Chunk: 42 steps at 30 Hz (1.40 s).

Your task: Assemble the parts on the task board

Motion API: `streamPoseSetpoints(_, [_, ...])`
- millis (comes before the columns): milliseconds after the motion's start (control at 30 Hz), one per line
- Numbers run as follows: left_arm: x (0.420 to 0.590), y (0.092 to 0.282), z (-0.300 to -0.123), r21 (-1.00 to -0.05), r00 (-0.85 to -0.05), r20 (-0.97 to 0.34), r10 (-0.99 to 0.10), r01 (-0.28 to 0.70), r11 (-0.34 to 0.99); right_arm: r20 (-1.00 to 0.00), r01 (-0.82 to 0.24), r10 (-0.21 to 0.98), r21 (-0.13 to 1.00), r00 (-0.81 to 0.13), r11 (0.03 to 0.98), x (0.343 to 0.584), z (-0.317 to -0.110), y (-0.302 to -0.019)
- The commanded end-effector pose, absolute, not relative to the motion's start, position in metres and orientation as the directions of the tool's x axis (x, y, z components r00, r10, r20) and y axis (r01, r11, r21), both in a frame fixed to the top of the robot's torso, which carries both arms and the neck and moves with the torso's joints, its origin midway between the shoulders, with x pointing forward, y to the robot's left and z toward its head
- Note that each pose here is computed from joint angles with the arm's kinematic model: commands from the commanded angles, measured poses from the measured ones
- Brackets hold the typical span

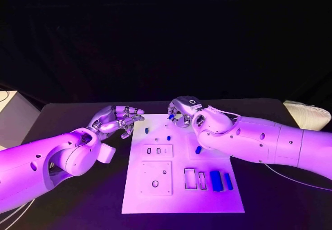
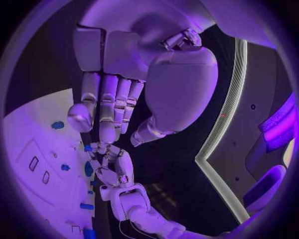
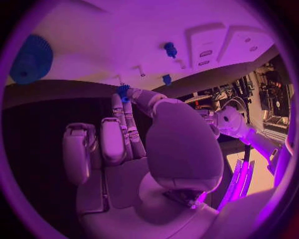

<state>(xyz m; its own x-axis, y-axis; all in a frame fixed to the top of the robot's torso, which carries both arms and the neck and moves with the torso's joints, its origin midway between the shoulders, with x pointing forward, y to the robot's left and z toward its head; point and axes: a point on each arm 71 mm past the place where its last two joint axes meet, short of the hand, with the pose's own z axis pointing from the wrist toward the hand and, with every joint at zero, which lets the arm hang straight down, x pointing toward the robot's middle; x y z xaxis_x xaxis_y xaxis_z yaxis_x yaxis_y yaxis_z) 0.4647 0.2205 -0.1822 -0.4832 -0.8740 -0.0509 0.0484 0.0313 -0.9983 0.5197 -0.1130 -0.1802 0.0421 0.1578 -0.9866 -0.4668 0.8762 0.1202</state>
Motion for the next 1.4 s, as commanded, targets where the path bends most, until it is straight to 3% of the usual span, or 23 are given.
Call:
streamPoseSetpoints(33, [0.464,0.217,-0.18,-0.999,-0.503,-0.036,-0.863,0.053,0.011,-0.988,-0.466,0.148,0.113,0.039,0.878,0.521,-0.181,-0.111])
streamPoseSetpoints(1400, [0.462,0.215,-0.176,-0.998,-0.518,-0.04,-0.854,0.057,0.012,-0.993,-0.459,0.117,0.107,-0.008,0.882,0.533,-0.19,-0.102])
